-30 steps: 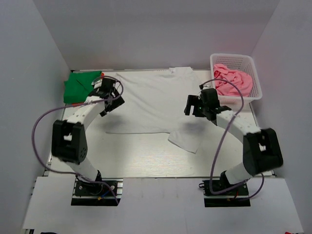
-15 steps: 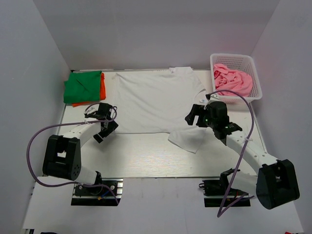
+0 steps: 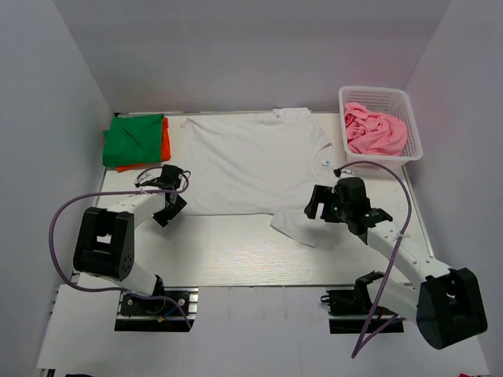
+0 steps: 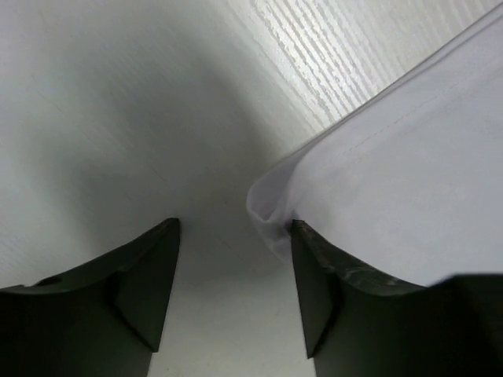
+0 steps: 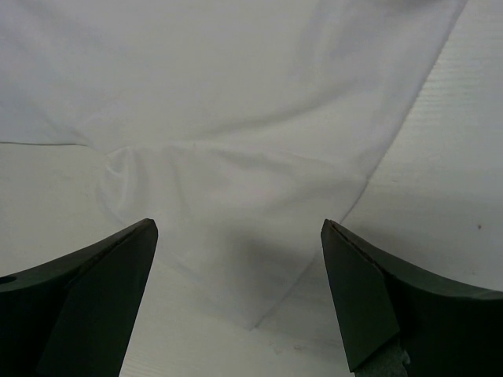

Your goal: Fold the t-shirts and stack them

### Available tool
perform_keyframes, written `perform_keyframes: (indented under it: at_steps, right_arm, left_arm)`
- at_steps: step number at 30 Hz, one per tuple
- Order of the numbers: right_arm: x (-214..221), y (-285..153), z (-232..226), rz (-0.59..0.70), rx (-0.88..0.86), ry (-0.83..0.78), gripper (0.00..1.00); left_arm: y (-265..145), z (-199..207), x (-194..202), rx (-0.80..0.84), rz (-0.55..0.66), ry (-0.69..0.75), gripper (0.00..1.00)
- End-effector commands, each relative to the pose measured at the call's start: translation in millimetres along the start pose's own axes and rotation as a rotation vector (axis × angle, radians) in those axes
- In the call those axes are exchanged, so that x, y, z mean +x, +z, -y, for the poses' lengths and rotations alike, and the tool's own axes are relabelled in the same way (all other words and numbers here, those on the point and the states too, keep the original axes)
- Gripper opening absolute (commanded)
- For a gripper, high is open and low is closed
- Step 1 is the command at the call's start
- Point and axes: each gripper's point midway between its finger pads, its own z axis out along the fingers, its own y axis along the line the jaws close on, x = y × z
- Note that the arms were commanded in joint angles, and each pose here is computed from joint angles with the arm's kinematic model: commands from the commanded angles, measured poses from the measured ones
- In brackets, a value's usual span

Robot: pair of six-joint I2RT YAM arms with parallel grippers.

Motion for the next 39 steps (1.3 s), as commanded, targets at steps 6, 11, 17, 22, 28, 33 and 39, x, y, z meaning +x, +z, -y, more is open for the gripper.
perform_keyframes:
  at_steps: [6, 11, 17, 22, 28, 33, 39]
  right_arm:
    - [35, -11, 11, -0.107, 0.091, -0.006, 0.90]
    - [64, -13, 0, -0.216, 0.068, 0.017, 0.90]
    - [99, -11, -11, -0.346, 0.038, 0.059, 0.90]
    - [109, -6, -5, -0.366, 0.075, 0.067, 0.85]
    - [113, 7, -5, -0.354, 0.078, 0.088, 0.46]
    - [99, 11, 1, -0.281, 0.120, 0.102, 0.00]
    - [67, 10, -4, -0.156, 0.120, 0.085, 0.00]
  left_arm:
    - [4, 18, -12, 0.024, 0.020, -0.044, 0.21]
    - [4, 19, -10, 0.020, 0.007, -0.039, 0.00]
    - [4, 17, -5, 0.023, -0.013, -0.026, 0.00]
    - [6, 17, -2, 0.029, -0.020, -0.015, 0.00]
    - [5, 19, -5, 0.055, -0.002, -0.009, 0.00]
    - [3, 18, -5, 0.054, -0.003, -0.009, 0.00]
    - [-4, 19, -10, 0.076, 0.013, 0.012, 0.00]
